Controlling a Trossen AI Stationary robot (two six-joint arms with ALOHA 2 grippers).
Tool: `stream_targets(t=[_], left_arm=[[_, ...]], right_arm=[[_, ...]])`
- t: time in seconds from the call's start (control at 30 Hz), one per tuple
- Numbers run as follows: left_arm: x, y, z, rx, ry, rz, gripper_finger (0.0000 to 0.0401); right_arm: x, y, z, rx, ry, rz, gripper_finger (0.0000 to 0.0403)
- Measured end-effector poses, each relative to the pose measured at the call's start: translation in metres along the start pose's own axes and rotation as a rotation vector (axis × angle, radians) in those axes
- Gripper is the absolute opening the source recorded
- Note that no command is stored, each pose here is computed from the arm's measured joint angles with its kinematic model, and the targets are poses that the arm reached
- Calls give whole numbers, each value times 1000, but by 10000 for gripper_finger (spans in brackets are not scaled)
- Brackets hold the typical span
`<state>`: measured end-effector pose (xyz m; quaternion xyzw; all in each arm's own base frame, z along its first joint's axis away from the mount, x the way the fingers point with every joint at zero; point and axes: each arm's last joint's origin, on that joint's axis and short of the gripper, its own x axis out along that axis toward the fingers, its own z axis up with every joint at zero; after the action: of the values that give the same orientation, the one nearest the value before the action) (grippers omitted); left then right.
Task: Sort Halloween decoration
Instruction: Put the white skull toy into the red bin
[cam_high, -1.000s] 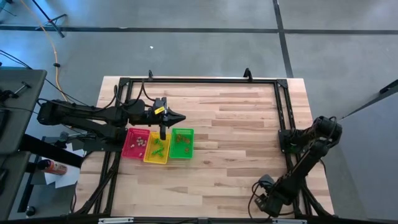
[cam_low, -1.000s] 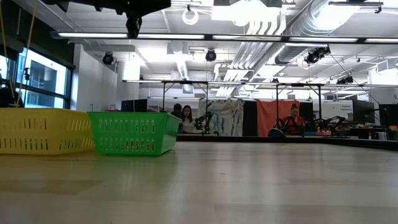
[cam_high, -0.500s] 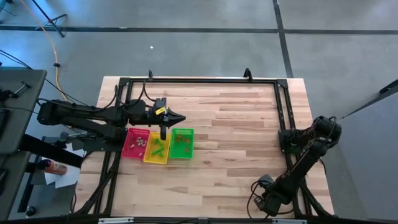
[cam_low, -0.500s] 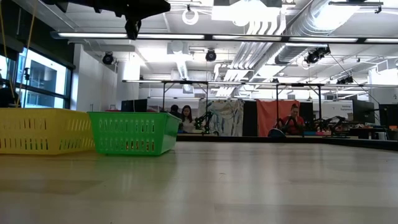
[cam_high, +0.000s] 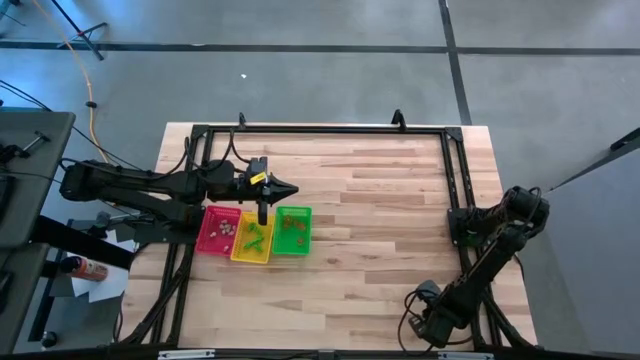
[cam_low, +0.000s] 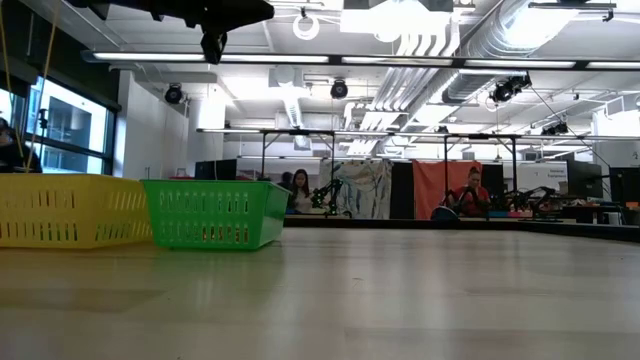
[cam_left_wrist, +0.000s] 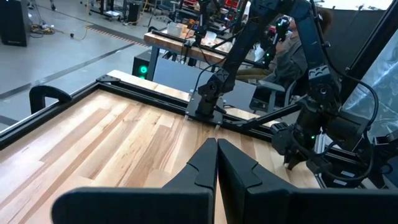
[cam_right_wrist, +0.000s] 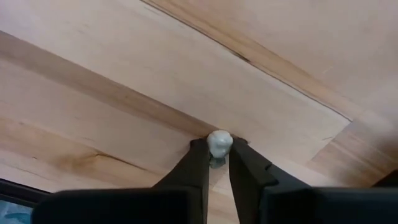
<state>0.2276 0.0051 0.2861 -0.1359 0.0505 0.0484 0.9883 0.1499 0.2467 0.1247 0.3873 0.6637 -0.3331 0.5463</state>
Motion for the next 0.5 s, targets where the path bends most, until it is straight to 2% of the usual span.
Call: stream_targets(t=[0.17,0.5], left_arm=[[0,0,0,0,0,0,0],[0,0,0,0,0,0,0]], right_arm=[[0,0,0,-1,-1,1,16],[-8,-3,0,-19,-26,29,12]])
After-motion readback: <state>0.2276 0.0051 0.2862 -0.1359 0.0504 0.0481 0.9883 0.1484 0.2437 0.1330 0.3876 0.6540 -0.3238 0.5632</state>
